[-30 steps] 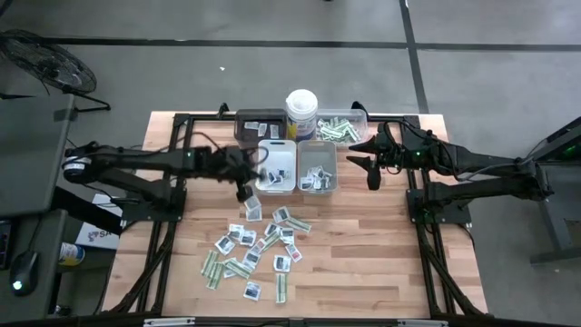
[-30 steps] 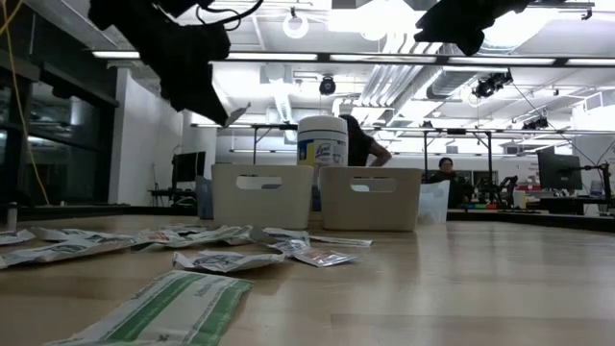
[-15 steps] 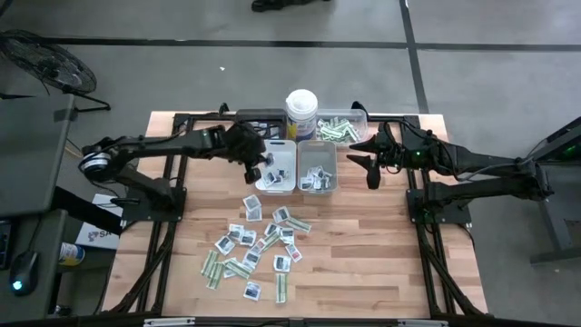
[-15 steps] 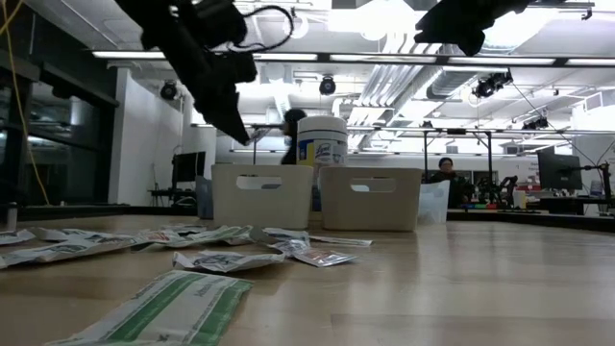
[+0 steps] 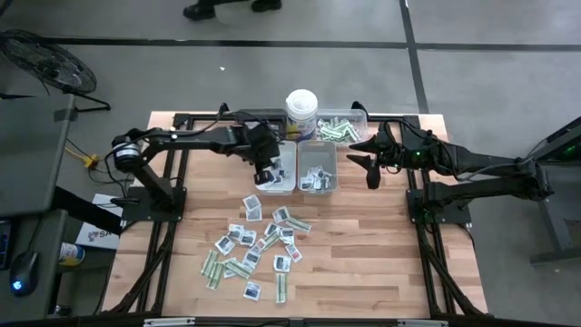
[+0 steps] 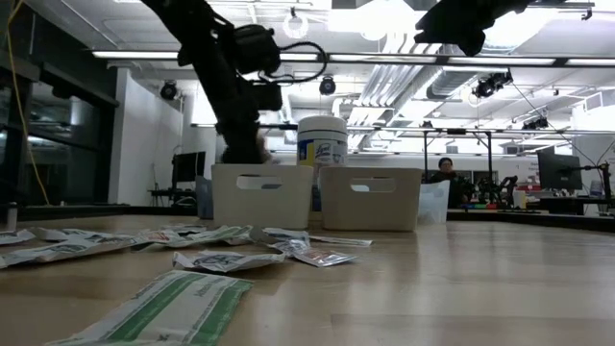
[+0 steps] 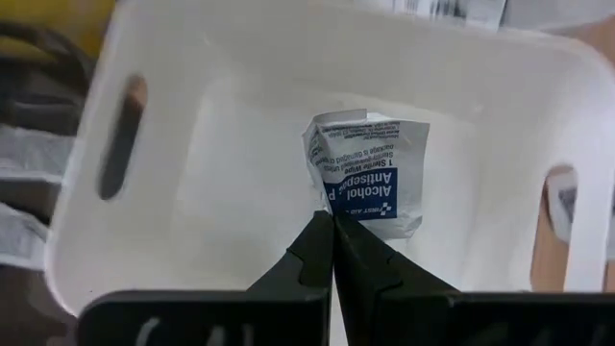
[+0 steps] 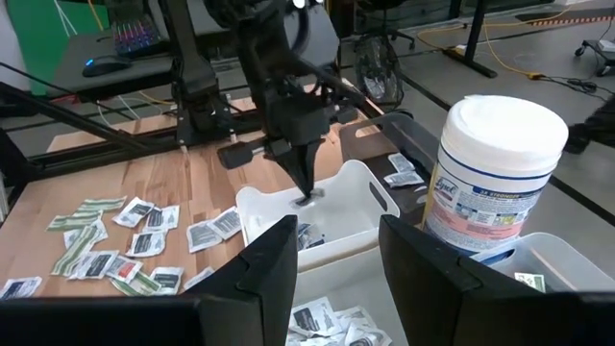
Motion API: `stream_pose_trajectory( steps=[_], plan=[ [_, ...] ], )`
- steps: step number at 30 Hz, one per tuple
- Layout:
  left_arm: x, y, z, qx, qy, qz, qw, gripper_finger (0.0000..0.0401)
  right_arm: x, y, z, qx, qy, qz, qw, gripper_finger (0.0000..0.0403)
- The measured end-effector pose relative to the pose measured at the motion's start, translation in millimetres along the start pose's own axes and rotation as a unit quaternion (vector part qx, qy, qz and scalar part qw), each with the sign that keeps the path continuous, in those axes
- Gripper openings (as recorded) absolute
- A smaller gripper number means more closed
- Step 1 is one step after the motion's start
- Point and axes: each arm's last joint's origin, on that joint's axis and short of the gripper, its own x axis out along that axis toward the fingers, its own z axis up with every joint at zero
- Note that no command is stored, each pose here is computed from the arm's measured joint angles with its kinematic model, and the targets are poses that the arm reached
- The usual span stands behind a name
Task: Pick & Place First Aid Supplies
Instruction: Put the alcohol wipe into the white bin, then put the wipe into the gray bin
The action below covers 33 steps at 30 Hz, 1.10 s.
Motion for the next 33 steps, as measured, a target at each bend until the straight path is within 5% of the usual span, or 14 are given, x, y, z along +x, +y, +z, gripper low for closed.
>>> stream_pose_trajectory(
  steps=[23,33],
  plan=[
    [6.1,-0.5,-2.5,0.011,0.021,-0.008,1.000,0.0077,0.0,0.0,-0.6,0.001,0.003,0.001,1.000,0.0142],
    [-38.6,-14.7,2.3,0.084,0.068,-0.033,0.994,0.0081,0.0,0.0,-1.0,0.001,0.005,0.001,1.000,0.0142]
  ],
)
